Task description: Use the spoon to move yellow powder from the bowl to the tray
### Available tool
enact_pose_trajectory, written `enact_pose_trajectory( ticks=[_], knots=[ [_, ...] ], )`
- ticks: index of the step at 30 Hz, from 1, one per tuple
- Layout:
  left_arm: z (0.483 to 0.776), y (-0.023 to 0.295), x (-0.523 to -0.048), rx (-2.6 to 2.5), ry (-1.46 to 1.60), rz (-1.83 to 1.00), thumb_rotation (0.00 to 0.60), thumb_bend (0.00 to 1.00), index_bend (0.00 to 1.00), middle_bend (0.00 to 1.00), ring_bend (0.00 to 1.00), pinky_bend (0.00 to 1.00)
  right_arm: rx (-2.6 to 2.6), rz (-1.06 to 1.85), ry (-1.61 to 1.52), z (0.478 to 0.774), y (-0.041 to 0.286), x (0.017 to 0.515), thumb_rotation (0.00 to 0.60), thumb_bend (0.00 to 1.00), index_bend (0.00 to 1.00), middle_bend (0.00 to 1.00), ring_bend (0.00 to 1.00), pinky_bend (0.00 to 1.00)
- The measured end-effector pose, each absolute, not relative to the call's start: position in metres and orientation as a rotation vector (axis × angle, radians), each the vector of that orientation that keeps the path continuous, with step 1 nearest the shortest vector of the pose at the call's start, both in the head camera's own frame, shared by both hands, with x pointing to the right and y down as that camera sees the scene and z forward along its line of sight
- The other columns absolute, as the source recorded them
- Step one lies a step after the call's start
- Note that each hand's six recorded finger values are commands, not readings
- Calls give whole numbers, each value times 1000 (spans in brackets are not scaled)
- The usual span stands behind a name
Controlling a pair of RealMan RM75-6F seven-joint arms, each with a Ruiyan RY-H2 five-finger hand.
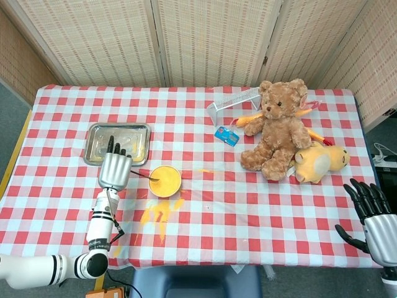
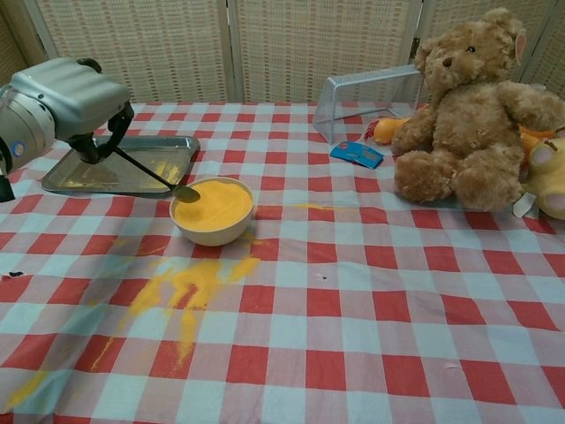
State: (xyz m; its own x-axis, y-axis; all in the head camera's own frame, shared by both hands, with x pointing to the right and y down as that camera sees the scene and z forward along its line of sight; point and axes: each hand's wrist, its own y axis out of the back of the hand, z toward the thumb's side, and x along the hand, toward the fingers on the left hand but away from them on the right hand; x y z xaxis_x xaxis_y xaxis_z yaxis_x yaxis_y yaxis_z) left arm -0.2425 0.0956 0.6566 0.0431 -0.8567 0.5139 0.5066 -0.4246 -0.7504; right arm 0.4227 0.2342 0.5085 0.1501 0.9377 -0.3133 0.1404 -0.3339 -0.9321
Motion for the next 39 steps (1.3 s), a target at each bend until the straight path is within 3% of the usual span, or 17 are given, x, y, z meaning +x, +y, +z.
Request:
enact_pose_trajectory(
  ticks=[19, 29, 39],
  knots=[
    [651, 63, -254, -1265, 577, -1555, 600, 798, 830, 357, 165, 16, -1612, 1296, -1063, 512, 232, 425, 600, 148, 0, 0, 0, 0],
    [690, 20, -327, -1160, 657, -1697, 600, 791, 830, 357, 160, 18, -1628, 1344, -1027, 525, 231, 423, 600, 148, 0, 0, 0, 0],
    [737, 11, -385, -1157, 689, -1834, 600, 762, 826, 359, 160, 20, -1607, 1403, -1011, 536, 229, 425, 600, 148, 0, 0, 0, 0]
  ],
)
